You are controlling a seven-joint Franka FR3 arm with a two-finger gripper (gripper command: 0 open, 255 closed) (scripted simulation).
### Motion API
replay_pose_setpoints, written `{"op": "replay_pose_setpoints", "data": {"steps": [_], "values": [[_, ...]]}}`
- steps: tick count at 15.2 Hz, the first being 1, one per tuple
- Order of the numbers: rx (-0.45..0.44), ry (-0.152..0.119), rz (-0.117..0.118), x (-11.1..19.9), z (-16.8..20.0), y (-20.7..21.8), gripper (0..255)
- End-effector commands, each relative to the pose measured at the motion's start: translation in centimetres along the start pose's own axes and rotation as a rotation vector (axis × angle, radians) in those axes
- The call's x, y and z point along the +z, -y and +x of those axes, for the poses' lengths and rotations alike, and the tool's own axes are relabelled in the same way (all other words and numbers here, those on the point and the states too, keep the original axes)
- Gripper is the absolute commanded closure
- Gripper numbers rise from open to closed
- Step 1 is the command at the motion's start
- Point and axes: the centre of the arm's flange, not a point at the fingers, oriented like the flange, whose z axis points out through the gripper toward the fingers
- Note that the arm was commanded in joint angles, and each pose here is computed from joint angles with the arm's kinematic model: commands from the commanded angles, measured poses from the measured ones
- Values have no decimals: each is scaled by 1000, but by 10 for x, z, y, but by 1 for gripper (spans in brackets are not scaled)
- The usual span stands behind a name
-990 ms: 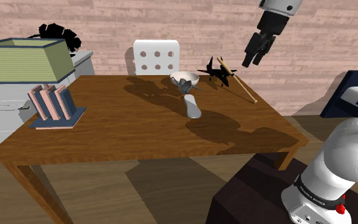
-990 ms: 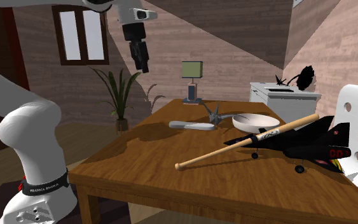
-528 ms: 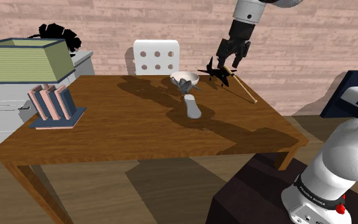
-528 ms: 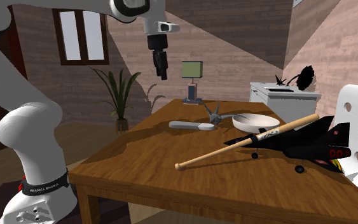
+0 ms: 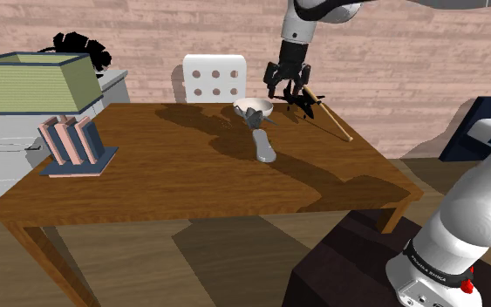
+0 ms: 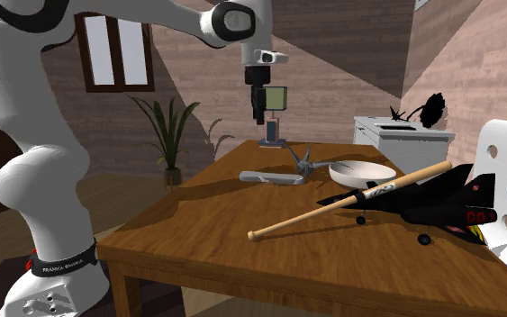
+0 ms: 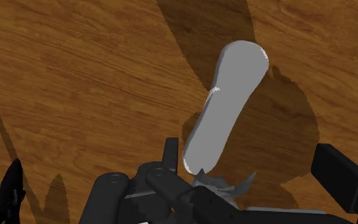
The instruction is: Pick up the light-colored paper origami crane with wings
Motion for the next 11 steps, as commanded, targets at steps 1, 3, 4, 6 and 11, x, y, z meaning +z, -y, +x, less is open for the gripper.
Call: {"op": "replay_pose_setpoints", "data": {"steps": [1,3,4,6,11], "values": [[50,16,-8,14,29,4,0],[97,32,-16,27,54,7,0],[120,40,-19,34,67,9,0],[168,56,-27,48,92,10,0],[285,96,-46,83,155,9,0]]}}
